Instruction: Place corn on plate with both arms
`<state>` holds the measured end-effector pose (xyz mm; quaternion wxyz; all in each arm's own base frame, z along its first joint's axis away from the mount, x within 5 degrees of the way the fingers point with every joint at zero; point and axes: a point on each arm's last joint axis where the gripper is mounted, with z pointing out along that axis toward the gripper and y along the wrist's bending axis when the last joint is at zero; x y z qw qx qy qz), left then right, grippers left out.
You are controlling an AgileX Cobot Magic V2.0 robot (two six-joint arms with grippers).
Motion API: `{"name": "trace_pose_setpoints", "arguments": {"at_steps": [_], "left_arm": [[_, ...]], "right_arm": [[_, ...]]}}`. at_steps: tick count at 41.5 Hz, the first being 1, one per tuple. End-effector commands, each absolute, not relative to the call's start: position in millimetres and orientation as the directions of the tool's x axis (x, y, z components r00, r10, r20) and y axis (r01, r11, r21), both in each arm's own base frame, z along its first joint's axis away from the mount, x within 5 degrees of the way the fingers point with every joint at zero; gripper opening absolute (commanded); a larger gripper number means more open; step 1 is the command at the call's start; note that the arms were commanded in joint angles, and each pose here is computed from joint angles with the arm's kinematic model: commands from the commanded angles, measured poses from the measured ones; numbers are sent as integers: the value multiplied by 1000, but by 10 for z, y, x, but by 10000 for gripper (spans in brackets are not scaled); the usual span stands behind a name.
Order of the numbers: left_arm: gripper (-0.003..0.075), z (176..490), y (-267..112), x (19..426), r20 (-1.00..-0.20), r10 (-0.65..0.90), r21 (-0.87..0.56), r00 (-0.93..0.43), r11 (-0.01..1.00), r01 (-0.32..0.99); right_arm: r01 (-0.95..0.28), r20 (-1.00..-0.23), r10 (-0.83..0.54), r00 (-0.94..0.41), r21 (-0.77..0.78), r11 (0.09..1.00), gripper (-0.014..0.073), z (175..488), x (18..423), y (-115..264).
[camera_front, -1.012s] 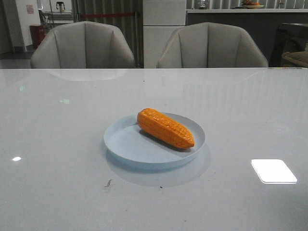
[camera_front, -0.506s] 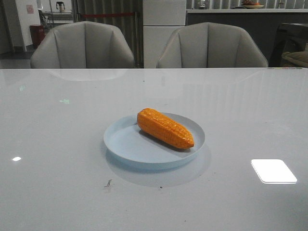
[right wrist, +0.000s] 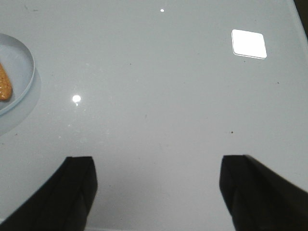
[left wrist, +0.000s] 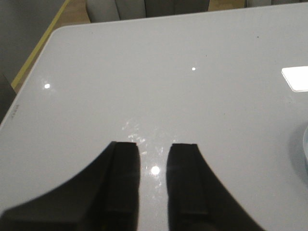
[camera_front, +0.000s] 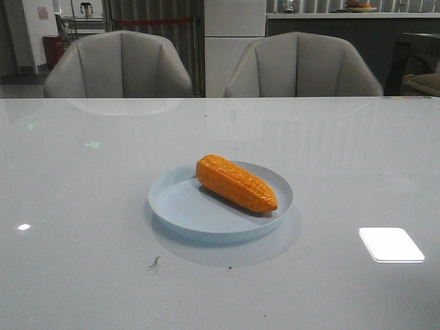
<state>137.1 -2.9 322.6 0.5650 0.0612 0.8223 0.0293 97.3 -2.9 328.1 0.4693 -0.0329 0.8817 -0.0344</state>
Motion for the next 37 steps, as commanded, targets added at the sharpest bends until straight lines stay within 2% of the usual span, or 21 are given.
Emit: {"name": "trace_pose_setpoints", "arguments": {"at_steps": [1,13,24,28,37], "left_arm": [[86,3415,-24,1267,-971,125,118,-206,992,46],[89,3147,-18,767,-995,98,98,18,995,21],[89,2929,-7,362,-949,93,93,301,996,-12],[89,2837,-6,340,-944,92,93,317,996,-14],[89,2548,-7,445,-968,94,95,234,995,-6]], "right_arm": [[-11,-877,-105,-469,-113,994,625,3425,1003,-42],[-11,-877,-105,-469,-113,994,625,3425,1003,-42],[-11,-877,-105,-469,-113,994,625,3425,1003,-42],[-11,-876,-105,-470,-113,994,625,3424,1006,-42],[-11,-874,-104,-475,-112,994,625,3420,1004,-43]]}}
